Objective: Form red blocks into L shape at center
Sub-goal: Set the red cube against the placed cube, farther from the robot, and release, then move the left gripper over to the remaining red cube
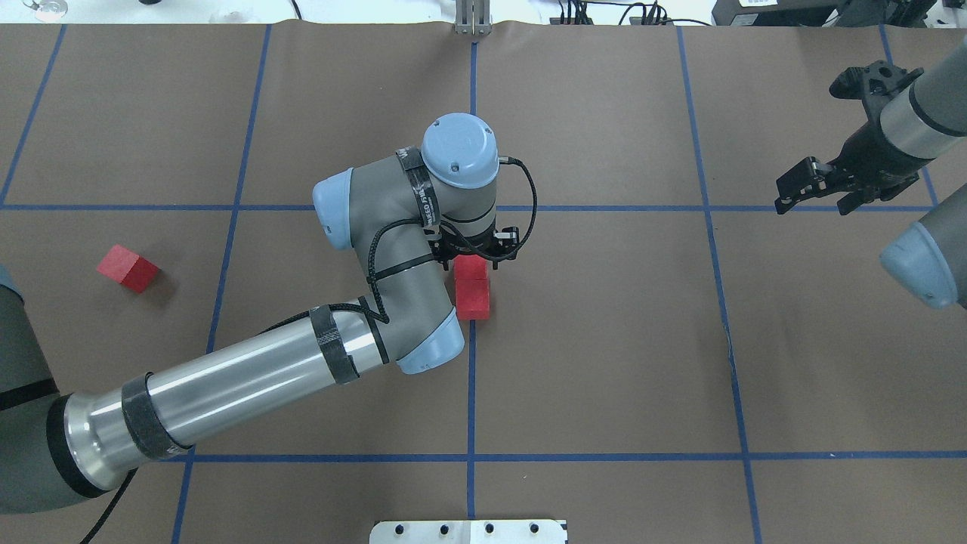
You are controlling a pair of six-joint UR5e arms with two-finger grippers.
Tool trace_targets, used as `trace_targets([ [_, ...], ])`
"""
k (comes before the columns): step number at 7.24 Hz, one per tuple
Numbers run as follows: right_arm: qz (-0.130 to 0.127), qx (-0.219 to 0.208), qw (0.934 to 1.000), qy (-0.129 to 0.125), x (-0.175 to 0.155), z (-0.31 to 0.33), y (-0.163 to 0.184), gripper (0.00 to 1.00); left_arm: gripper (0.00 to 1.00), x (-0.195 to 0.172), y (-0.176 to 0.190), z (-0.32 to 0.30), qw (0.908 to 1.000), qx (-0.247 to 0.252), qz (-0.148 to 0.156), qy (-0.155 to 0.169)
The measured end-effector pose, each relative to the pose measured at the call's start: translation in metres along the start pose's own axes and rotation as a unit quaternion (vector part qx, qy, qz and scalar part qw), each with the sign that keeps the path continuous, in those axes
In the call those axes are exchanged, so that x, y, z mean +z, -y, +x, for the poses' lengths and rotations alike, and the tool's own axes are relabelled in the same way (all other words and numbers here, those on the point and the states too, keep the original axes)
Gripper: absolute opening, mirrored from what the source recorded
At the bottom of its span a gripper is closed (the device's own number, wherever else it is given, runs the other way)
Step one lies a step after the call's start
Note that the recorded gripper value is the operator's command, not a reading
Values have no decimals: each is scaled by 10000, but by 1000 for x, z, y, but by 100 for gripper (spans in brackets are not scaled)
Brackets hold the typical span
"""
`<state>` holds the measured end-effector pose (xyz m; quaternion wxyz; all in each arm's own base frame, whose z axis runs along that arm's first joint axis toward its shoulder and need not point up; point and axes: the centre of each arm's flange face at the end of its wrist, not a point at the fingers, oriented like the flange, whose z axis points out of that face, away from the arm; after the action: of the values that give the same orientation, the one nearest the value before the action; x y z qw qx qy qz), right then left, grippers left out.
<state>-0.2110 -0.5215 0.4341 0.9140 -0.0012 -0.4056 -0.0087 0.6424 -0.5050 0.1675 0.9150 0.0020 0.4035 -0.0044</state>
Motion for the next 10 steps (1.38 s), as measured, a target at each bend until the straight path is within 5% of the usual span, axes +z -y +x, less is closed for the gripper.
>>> trace_targets([
  [3, 11, -11, 10000, 6, -1, 0, 0, 100, 99, -32, -15, -49, 9999, 37, 107, -107],
  [7, 33, -32, 10000, 20, -4, -2, -1, 100, 99, -76, -53, -292, 9983, 365, 423, 135],
  [10, 12, -44, 10000, 6, -1, 0, 0, 100, 100, -98, -22, -434, 9815, 1737, 364, 716],
])
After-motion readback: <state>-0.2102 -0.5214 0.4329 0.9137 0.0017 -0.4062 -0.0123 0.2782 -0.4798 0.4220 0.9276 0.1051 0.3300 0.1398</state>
